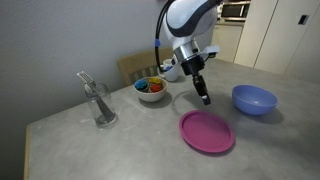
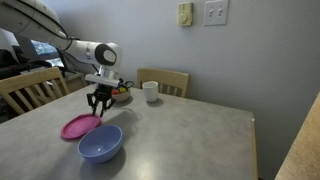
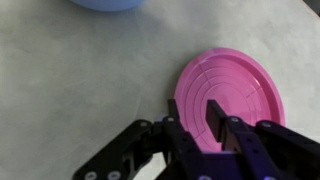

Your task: Place the pink plate on the table

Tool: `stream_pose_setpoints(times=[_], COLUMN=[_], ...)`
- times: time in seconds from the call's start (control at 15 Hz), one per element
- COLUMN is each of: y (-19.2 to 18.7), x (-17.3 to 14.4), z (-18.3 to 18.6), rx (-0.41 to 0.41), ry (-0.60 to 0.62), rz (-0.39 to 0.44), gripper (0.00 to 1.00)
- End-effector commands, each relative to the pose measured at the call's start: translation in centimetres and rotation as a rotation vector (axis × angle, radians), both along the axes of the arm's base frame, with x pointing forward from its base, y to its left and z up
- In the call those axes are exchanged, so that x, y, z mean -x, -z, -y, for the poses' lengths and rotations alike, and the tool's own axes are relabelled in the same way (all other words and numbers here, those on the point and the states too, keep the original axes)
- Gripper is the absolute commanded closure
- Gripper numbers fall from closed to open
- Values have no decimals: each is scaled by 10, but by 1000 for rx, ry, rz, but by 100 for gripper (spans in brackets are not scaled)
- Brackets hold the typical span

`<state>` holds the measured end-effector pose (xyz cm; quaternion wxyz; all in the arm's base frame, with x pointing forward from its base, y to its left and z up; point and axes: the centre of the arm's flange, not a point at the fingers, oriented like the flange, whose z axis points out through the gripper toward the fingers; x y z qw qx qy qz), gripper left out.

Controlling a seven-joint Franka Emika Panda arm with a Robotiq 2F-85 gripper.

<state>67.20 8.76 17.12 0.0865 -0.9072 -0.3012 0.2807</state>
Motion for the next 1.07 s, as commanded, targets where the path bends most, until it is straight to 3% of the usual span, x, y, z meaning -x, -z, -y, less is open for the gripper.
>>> stream_pose_setpoints(times=[0.0, 0.27, 0.33, 0.73, 1.0], y=[-27, -86, -107, -202, -236], x=[10, 35, 44, 94, 116], z=[6, 5, 4, 5, 11], rx=[32, 41, 45, 57, 2], ry=[-18, 5, 14, 85, 139], rz=[5, 61, 79, 177, 187], gripper=[33, 4, 1, 0, 0])
